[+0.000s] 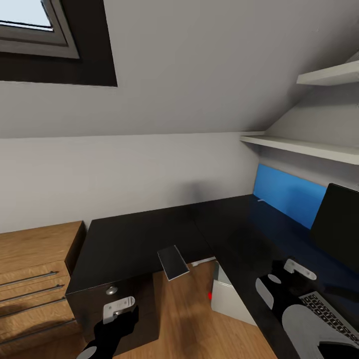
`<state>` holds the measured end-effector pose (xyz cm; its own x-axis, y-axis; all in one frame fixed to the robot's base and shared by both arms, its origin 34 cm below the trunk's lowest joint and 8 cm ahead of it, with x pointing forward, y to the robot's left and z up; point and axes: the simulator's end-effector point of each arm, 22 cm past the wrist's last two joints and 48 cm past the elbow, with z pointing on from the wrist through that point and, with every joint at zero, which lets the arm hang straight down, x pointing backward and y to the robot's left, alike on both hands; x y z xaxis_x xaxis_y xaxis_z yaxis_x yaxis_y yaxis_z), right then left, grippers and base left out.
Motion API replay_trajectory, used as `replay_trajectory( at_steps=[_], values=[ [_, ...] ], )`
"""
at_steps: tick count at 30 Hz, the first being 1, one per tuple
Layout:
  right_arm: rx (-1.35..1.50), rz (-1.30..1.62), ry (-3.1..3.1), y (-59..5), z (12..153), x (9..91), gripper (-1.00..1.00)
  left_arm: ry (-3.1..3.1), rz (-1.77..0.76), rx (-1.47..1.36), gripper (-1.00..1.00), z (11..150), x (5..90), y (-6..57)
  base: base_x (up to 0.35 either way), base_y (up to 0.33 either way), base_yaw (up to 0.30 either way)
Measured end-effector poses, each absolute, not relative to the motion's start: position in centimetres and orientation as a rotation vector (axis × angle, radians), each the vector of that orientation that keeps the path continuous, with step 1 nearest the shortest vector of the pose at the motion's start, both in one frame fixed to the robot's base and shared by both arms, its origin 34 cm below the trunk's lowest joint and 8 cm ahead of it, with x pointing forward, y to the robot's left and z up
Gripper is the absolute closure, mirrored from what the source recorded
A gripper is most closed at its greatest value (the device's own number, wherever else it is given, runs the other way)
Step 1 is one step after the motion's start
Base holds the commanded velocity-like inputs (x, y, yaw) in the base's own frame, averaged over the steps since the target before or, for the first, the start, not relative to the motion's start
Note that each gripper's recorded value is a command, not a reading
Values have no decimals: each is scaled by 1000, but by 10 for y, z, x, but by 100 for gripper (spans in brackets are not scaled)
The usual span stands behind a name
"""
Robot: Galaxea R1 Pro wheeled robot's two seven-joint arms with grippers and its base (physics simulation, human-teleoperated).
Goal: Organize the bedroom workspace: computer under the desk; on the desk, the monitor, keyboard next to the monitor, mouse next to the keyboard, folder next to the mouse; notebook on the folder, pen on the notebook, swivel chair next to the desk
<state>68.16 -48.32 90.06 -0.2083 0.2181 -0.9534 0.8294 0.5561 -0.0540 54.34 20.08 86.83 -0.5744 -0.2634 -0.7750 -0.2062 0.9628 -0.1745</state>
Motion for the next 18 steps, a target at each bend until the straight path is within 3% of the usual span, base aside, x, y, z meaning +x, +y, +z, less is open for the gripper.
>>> replay_trajectory(
  at_steps=[12,18],
  values=[
    [983,-691,1677,-492,893,670,100,2201,-80,-328,-100,868,543,201,5,-9,0],
    [999,-718,1778,-495,878,662,100,2199,-80,-329,-100,868,543,201,256,-52,0]
  ],
)
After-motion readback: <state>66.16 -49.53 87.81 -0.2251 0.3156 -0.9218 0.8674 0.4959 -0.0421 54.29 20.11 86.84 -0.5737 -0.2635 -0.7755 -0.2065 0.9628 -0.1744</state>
